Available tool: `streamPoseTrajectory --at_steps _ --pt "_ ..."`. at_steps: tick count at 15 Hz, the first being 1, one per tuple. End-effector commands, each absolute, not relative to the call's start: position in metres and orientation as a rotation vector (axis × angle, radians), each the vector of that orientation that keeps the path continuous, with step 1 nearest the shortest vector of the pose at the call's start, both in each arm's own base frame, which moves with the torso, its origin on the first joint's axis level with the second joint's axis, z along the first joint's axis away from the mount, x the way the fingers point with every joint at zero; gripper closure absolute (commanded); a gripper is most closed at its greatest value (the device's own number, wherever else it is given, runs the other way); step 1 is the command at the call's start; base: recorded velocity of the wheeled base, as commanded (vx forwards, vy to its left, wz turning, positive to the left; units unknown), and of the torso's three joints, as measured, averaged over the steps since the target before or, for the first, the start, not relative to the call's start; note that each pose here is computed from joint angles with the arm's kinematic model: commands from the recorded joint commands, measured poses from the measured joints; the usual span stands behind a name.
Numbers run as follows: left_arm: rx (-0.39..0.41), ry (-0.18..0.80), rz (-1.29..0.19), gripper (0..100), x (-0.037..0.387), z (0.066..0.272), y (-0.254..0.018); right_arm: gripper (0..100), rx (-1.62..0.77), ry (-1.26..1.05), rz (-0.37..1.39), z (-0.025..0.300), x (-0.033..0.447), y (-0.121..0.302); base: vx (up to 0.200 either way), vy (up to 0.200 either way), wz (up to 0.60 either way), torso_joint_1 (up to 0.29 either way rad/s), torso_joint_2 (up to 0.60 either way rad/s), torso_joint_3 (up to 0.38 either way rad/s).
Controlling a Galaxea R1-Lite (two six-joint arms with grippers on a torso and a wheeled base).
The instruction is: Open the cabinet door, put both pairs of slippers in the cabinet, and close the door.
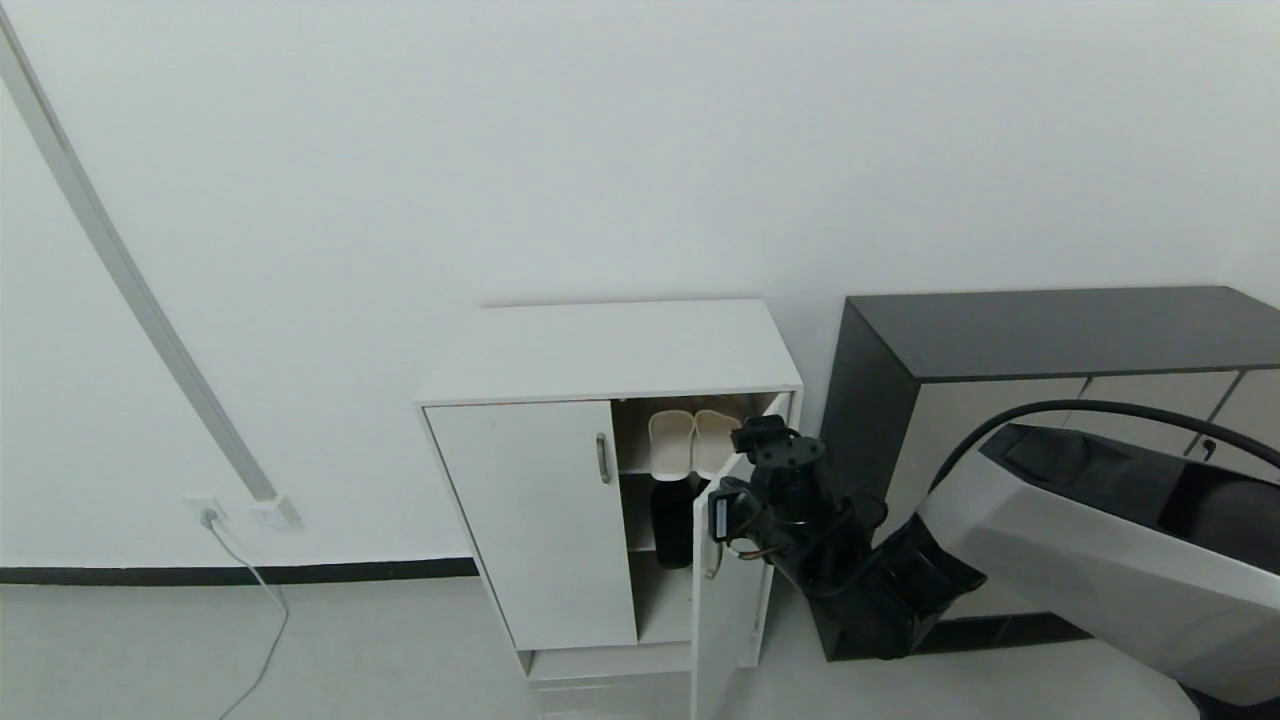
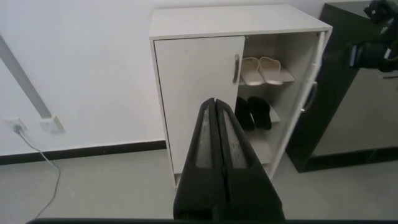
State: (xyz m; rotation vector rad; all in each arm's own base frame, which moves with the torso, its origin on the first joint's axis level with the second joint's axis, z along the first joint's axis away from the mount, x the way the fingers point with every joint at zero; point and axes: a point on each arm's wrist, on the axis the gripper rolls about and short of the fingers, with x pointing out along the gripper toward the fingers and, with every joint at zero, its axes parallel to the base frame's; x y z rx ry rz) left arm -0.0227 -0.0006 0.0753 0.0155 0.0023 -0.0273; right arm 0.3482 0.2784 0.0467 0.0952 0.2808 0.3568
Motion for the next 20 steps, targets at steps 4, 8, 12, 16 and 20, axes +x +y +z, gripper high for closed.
streamPoseTrajectory --at_steps 4,8,12,16,20 --pt "0.015 0.004 -0.026 100 -0.023 0.075 -0.001 100 0.118 0.269 0.438 0.046 0.331 0.265 0.000 0.000 0.00 0.000 0.00 0.000" --pt "0.020 0.003 -0.026 100 -0.023 0.075 -0.001 100 0.089 0.329 0.482 0.035 0.311 0.247 0.150 0.000 0.00 0.003 0.01 0.004" --pt "0.021 0.004 -0.028 100 -0.023 0.075 -0.001 100 0.049 0.363 0.504 0.025 0.305 0.244 0.200 0.000 0.00 -0.005 0.00 0.005" --pt "0.021 0.004 -0.028 100 -0.023 0.075 -0.001 100 0.040 0.377 0.508 0.018 0.304 0.245 0.200 0.000 0.00 0.010 0.00 0.002" --pt "0.020 0.003 -0.028 100 -0.023 0.075 -0.001 100 0.037 0.383 0.515 0.015 0.303 0.248 0.050 0.000 0.00 0.001 0.00 0.002"
